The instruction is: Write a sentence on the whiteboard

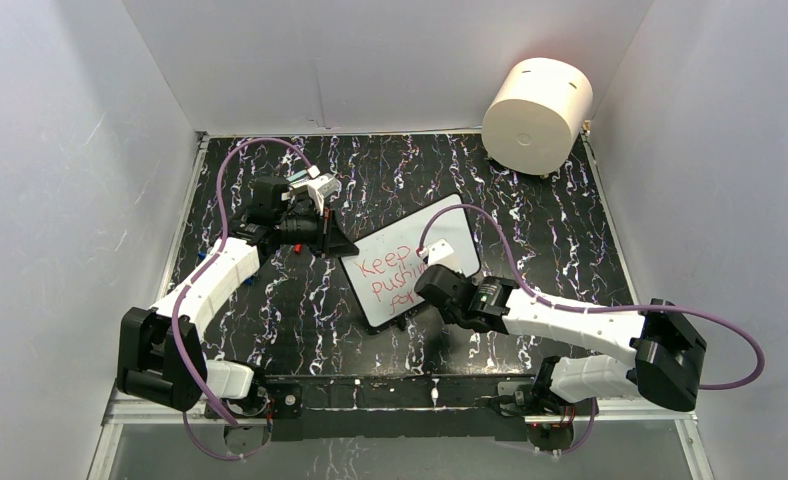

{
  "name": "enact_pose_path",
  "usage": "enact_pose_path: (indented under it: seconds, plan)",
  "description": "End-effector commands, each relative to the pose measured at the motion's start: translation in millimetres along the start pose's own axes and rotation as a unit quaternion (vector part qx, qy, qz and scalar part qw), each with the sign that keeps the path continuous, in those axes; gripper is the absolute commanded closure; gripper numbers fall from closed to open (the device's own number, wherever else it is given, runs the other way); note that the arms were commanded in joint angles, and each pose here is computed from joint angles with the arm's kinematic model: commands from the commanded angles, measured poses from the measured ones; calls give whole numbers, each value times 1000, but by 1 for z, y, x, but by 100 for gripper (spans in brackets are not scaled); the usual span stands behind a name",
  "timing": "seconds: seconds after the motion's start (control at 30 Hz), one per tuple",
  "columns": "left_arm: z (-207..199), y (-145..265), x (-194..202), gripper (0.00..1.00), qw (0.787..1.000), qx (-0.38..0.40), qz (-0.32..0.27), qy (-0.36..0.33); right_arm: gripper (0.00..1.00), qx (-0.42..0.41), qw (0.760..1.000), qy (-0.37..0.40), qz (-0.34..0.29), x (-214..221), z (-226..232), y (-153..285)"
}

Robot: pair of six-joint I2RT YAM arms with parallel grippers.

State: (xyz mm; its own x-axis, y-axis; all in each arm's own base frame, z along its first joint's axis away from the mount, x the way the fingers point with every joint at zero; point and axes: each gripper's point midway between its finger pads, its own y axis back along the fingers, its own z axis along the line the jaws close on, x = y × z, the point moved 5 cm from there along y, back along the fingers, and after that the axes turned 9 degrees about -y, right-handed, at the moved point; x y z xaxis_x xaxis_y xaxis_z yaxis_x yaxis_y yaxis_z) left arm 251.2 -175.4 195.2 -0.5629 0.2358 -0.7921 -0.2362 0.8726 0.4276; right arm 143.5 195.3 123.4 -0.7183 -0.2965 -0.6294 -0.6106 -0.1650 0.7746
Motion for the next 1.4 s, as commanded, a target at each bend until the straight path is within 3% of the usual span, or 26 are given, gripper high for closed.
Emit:
enact_pose_path:
  seconds: [0.0,0.8,1.37]
  plan:
    - [20,-5,28,100,996,-61,56,31,100,8,999,-22,-22,-10,-1,-1]
    - [21,-5,29,100,996,-61,57,32,100,-11,997,-29,-75,-39,1,9]
    - [20,-4,28,100,996,-62,56,31,100,-19,999,-25,-31,-21,2,0]
